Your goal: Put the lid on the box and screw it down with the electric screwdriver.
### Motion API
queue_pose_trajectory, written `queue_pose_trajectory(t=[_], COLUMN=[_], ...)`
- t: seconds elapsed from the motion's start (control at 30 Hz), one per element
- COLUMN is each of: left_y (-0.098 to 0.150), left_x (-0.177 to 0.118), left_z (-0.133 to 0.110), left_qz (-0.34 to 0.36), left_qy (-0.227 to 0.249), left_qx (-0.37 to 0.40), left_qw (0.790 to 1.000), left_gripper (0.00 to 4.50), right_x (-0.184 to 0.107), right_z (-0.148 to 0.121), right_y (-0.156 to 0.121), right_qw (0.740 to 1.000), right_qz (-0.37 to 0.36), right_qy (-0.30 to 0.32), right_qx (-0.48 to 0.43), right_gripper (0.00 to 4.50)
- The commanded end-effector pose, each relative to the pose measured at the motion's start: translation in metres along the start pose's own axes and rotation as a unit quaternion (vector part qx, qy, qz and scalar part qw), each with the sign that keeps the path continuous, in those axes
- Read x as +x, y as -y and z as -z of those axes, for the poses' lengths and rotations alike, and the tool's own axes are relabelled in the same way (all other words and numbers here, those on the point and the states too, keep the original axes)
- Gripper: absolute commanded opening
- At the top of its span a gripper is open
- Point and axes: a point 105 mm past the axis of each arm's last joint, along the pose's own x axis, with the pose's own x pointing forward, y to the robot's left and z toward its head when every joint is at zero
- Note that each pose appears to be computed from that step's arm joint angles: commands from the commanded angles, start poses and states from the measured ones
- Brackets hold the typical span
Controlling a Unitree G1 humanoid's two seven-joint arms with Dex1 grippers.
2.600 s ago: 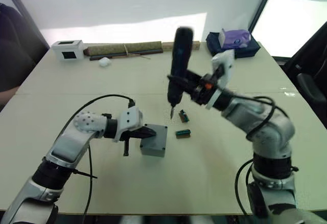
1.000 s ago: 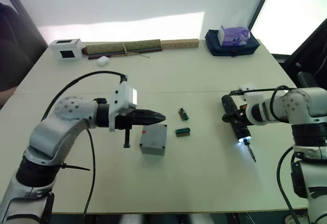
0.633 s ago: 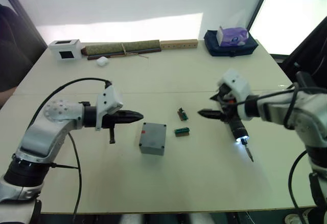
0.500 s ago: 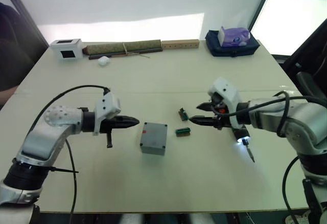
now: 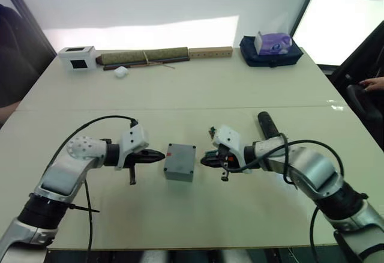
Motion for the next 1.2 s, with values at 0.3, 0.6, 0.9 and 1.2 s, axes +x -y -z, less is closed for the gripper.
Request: queue_pose_trajectory(t=[0.3, 0.6, 0.9, 1.2], left_y=[-0.014, -0.022, -0.006, 0.004], left_x=[0.019, 0.017, -0.020, -0.008], left_z=[-0.018, -0.005, 0.008, 0.000], left_qz=[0.000, -0.017, -0.003, 0.016], left_qy=[0.032, 0.014, -0.027, -0.011], left_qx=[0.025, 0.022, 0.022, 0.021], left_qw=[0.999, 1.000, 0.999, 1.000], left_gripper=[0.00, 0.00, 0.00, 0.00], right_x=[0.018, 0.003, -0.033, -0.006], right_z=[-0.012, -0.015, -0.030, -0.027], right_y=[-0.025, -0.015, 0.012, 0.011], right_qw=[0.995, 0.996, 0.999, 0.999], right_qz=[-0.096, -0.078, -0.009, -0.006], right_qy=[0.008, 0.002, 0.028, 0.036], right_qx=[-0.024, -0.030, -0.044, -0.032], right_gripper=[0.04, 0.04, 0.04, 0.04])
